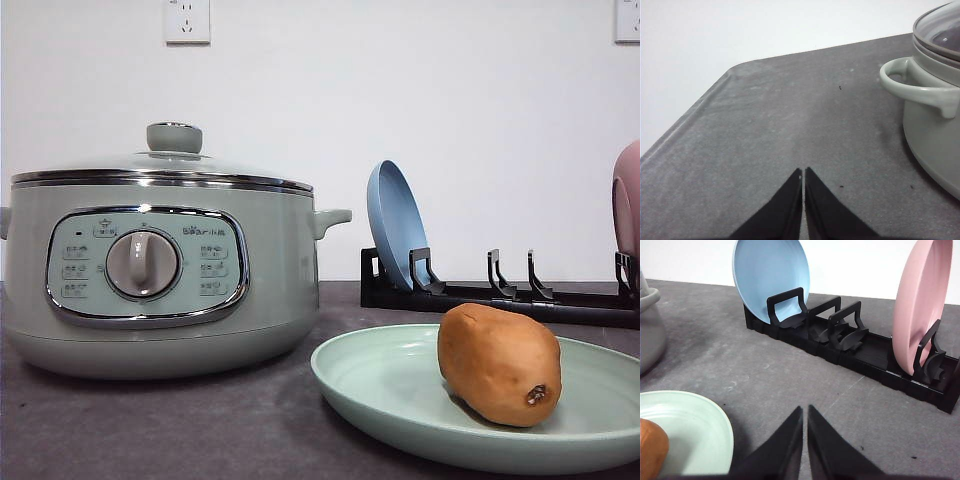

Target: Transfer potato from steamer to green plate

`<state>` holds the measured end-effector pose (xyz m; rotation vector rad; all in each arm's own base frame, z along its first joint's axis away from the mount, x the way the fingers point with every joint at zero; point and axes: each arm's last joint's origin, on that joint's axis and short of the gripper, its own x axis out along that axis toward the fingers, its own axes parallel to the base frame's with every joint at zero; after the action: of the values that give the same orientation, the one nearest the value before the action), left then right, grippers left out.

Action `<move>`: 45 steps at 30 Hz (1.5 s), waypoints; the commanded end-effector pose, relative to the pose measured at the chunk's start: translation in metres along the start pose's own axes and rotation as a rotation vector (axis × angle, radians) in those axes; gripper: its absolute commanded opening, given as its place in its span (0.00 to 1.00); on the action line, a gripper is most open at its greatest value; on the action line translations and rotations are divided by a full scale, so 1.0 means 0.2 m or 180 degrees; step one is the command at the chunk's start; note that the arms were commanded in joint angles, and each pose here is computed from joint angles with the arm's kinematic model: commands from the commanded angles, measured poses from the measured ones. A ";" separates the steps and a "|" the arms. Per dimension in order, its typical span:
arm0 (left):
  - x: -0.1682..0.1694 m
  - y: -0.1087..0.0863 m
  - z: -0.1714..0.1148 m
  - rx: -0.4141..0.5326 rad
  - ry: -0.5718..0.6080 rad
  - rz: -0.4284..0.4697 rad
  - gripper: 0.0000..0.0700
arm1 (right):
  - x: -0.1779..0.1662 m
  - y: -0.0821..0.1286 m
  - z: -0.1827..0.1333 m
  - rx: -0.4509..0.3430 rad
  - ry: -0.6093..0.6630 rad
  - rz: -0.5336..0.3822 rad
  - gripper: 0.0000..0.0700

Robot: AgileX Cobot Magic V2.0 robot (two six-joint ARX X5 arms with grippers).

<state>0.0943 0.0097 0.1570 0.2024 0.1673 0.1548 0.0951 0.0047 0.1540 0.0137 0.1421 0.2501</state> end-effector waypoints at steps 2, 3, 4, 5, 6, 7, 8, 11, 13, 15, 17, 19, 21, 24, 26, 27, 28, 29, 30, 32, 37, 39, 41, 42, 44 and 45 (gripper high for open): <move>0.01 -0.01 -0.03 0.0055 0.0078 -0.0018 0.00 | 0.00 0.00 -0.01 0.0046 0.0010 -0.0006 0.01; 0.01 -0.01 -0.04 0.0055 0.0079 -0.0018 0.00 | 0.00 0.00 -0.01 0.0045 0.0009 -0.0006 0.01; 0.01 -0.01 -0.04 0.0055 0.0079 -0.0018 0.00 | 0.00 0.00 -0.01 0.0045 0.0009 -0.0006 0.01; 0.01 -0.01 -0.04 0.0055 0.0079 -0.0018 0.00 | 0.00 0.00 -0.01 0.0046 0.0009 -0.0006 0.01; 0.01 -0.01 -0.04 0.0055 0.0079 -0.0018 0.00 | 0.00 0.00 -0.01 0.0045 0.0009 -0.0006 0.01; 0.01 -0.01 -0.04 0.0055 0.0079 -0.0018 0.00 | 0.00 0.00 -0.01 0.0045 0.0009 -0.0006 0.01; 0.01 -0.01 -0.04 0.0055 0.0079 -0.0018 0.00 | 0.00 0.00 -0.01 0.0046 0.0009 -0.0006 0.01; 0.01 -0.01 -0.04 0.0055 0.0079 -0.0018 0.00 | 0.00 0.00 -0.01 0.0045 0.0009 -0.0006 0.01; 0.01 -0.01 -0.04 0.0055 0.0079 -0.0018 0.00 | 0.00 0.00 -0.01 0.0046 0.0009 -0.0006 0.01; 0.01 -0.01 -0.04 0.0055 0.0079 -0.0018 0.00 | 0.00 0.00 -0.01 0.0045 0.0009 -0.0006 0.01; 0.01 -0.01 -0.04 0.0055 0.0079 -0.0018 0.00 | 0.00 0.00 -0.01 0.0047 0.0010 -0.0006 0.01; 0.01 -0.01 -0.04 0.0055 0.0079 -0.0018 0.00 | 0.00 0.00 -0.01 0.0046 0.0009 -0.0006 0.01; 0.01 -0.01 -0.04 0.0055 0.0079 -0.0018 0.00 | 0.00 0.00 -0.01 0.0045 0.0009 -0.0006 0.01; 0.01 -0.01 -0.04 0.0055 0.0079 -0.0018 0.00 | 0.00 0.00 -0.01 0.0046 0.0009 -0.0006 0.01; 0.01 -0.01 -0.04 0.0055 0.0079 -0.0018 0.00 | 0.00 0.00 -0.01 0.0045 0.0010 -0.0006 0.01; 0.01 -0.01 -0.04 0.0055 0.0079 -0.0018 0.00 | 0.00 0.00 -0.01 0.0046 0.0010 -0.0006 0.01; 0.01 -0.01 -0.04 0.0055 0.0079 -0.0018 0.00 | 0.00 0.00 -0.01 0.0046 0.0010 -0.0006 0.01; 0.01 -0.01 -0.04 0.0055 0.0079 -0.0018 0.00 | 0.00 0.00 -0.01 0.0045 0.0009 -0.0006 0.01; 0.01 -0.01 -0.04 0.0055 0.0079 -0.0018 0.00 | 0.00 0.00 -0.01 0.0045 0.0009 -0.0006 0.01; 0.01 -0.01 -0.04 0.0055 0.0079 -0.0018 0.00 | 0.00 0.00 -0.01 0.0045 0.0009 -0.0006 0.01; 0.01 -0.01 -0.04 0.0055 0.0079 -0.0018 0.00 | 0.00 0.00 -0.01 0.0047 0.0010 -0.0006 0.01; 0.01 -0.01 -0.04 0.0055 0.0079 -0.0018 0.00 | 0.00 0.00 -0.01 0.0045 0.0009 -0.0006 0.01; 0.01 -0.01 -0.04 0.0055 0.0079 -0.0018 0.00 | 0.00 0.00 -0.01 0.0045 0.0009 -0.0006 0.01; 0.01 -0.01 -0.04 0.0055 0.0079 -0.0018 0.00 | 0.00 0.00 -0.01 0.0045 0.0009 -0.0006 0.01; 0.01 -0.01 -0.03 0.0055 0.0078 -0.0018 0.00 | 0.00 0.00 -0.01 0.0046 0.0010 -0.0006 0.01; 0.01 -0.01 -0.04 0.0055 0.0079 -0.0018 0.00 | 0.00 0.00 -0.01 0.0046 0.0009 -0.0006 0.01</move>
<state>0.0943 0.0097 0.1570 0.2024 0.1673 0.1548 0.0951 0.0047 0.1540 0.0137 0.1417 0.2501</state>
